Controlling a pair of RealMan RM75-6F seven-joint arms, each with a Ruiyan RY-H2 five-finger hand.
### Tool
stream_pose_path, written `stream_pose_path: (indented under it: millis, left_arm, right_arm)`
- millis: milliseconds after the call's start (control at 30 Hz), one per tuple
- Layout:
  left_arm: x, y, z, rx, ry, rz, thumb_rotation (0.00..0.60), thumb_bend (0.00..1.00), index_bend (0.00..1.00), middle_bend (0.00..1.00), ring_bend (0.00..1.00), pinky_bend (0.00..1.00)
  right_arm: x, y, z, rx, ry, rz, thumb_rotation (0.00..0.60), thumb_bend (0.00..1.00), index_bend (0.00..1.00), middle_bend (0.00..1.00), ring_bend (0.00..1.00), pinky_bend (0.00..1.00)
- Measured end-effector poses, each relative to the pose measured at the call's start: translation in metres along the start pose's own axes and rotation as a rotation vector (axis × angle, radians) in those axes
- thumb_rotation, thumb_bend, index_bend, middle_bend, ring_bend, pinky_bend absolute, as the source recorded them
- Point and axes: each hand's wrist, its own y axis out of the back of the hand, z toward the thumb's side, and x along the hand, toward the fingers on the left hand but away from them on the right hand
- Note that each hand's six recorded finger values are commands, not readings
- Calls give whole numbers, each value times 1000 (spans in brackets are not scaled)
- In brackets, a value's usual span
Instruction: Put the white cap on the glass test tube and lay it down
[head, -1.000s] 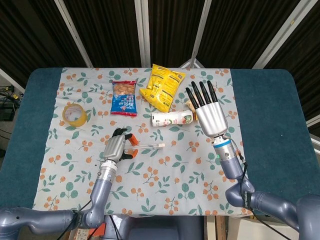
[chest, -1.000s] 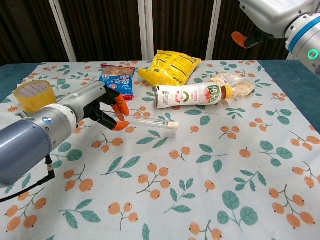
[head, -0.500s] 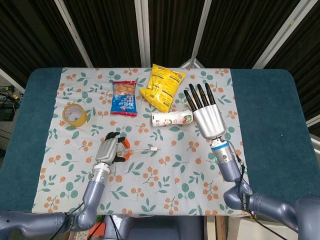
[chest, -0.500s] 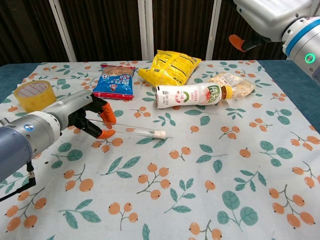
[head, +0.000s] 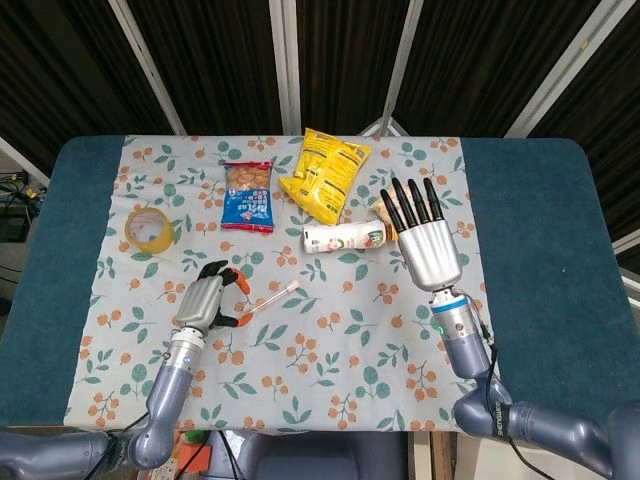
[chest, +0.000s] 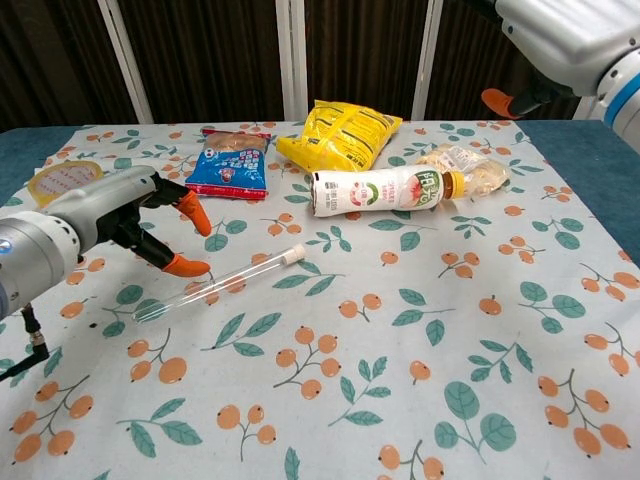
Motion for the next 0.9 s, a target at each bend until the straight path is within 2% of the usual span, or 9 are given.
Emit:
stream_pose_path:
  millis: [133, 167, 200, 233, 300, 367, 667, 900]
  left_arm:
    - [-6, 10, -6, -4, 3, 14, 600, 210, 443, 259, 80, 0]
    - [-7, 12, -7, -3, 2, 18, 600, 210, 406, 254, 76, 0]
    - [-9, 15, -8, -1, 0, 23, 600, 209, 359, 248, 73, 0]
    - [-10, 18, -10, 2, -1, 28, 600, 200, 239, 230, 61, 0]
    - [-14, 24, -13, 14, -2, 35, 600, 187, 80, 190, 40, 0]
    - [-17, 31, -16, 29, -7, 46, 600, 183, 15, 146, 19, 0]
    - [-36, 69, -29, 113, -50, 119, 600, 182, 8, 89, 0, 0]
    - [-70, 100, -56, 213, -63, 167, 600, 182, 30, 75, 0, 0]
  right_arm:
    - [14, -4, -12, -16, -37, 41, 600, 396, 36, 0, 0, 0]
    - [18, -5, -15, -20, -47, 52, 600, 395, 31, 0, 0, 0]
    - [23, -6, -21, -24, -60, 64, 600, 394, 29, 0, 0, 0]
    - [26, -6, -25, -27, -71, 72, 600, 393, 23, 0, 0, 0]
    - [34, -8, -33, -47, -99, 94, 600, 389, 8, 0, 0, 0]
    - [42, -9, -41, -67, -125, 113, 600, 359, 0, 0, 0, 0]
    - [79, -8, -81, -177, -259, 204, 600, 322, 0, 0, 0, 0]
    - [124, -4, -122, -237, -366, 263, 600, 322, 0, 0, 0, 0]
